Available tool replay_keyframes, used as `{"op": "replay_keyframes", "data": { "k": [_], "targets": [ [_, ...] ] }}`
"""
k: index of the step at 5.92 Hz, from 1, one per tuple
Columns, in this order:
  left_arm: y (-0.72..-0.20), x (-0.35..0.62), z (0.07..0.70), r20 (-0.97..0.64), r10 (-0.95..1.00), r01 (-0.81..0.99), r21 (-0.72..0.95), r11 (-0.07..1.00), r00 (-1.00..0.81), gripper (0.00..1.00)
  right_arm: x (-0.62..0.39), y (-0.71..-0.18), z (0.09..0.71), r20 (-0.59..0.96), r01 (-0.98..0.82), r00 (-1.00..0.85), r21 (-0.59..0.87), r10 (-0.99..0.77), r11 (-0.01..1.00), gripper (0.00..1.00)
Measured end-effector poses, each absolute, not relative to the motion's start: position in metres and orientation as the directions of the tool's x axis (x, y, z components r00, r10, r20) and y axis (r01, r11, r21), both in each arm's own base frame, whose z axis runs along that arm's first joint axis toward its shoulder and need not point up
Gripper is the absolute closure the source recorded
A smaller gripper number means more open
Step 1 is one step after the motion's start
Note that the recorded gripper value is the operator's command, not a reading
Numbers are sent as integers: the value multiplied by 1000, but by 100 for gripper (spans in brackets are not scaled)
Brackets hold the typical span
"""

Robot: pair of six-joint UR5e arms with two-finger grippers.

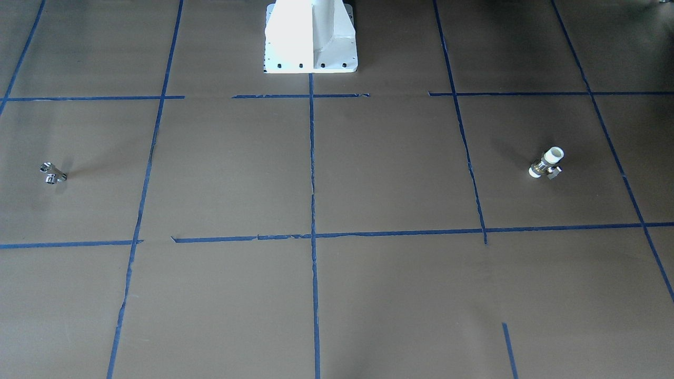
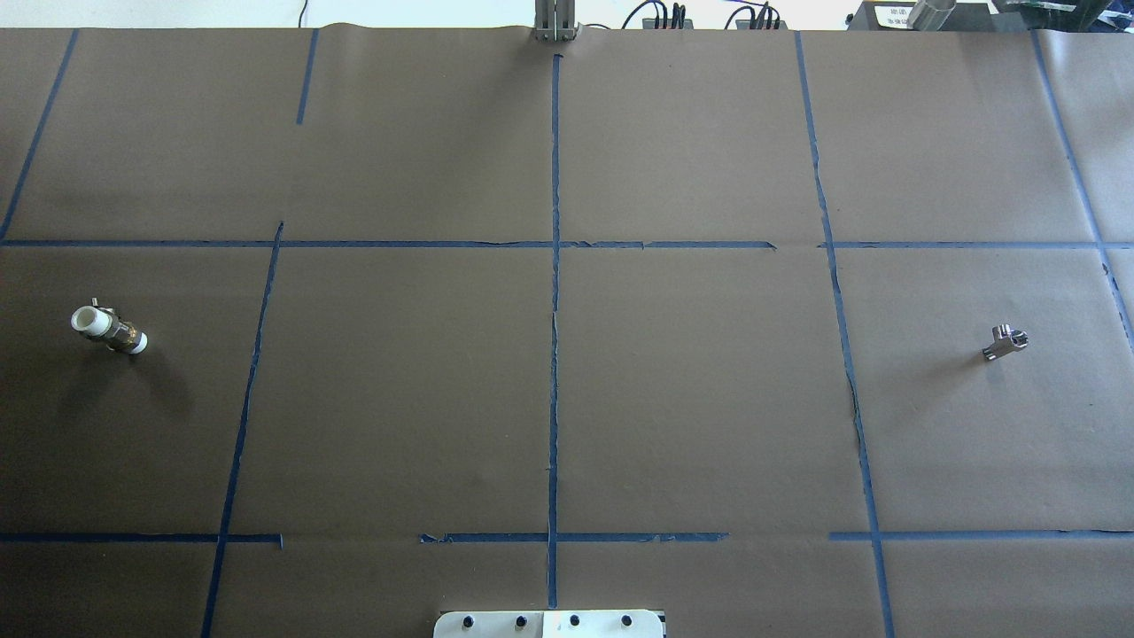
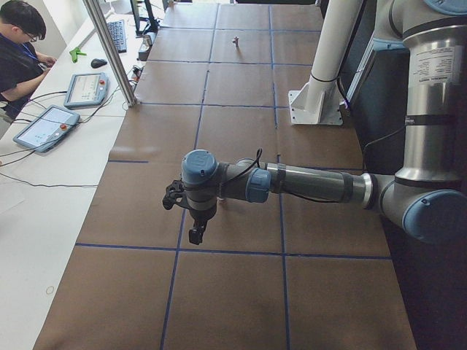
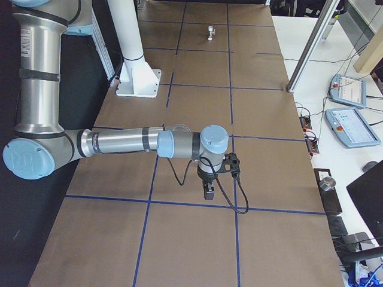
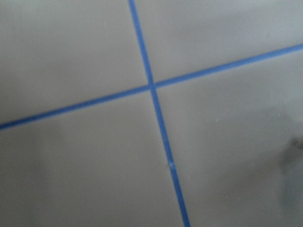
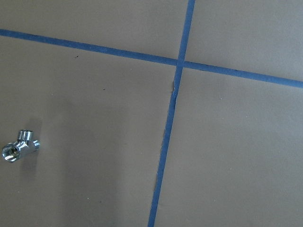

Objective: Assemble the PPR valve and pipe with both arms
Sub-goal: 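Move the left gripper down toward the white PPR pipe piece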

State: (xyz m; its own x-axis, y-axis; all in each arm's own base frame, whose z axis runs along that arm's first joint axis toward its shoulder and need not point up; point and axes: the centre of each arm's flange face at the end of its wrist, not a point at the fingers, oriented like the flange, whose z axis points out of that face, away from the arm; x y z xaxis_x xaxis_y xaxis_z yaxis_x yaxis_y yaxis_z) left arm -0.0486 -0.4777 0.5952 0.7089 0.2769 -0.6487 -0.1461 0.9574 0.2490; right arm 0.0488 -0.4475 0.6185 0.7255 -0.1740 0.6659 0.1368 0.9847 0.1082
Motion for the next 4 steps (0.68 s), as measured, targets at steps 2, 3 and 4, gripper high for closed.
{"op": "replay_keyframes", "data": {
  "k": [2,3,4],
  "targets": [
    [-480,-27,574,-666,309,-153,284,947,679,0,48,-446,627,655,126,719,206,-232,970,0],
    [-480,2,562,-694,270,-132,246,960,667,0,46,-447,629,663,115,714,206,-226,972,0],
    [-479,32,550,-721,208,-86,202,976,661,0,44,-450,625,681,106,703,185,-206,977,0]
  ]
}}
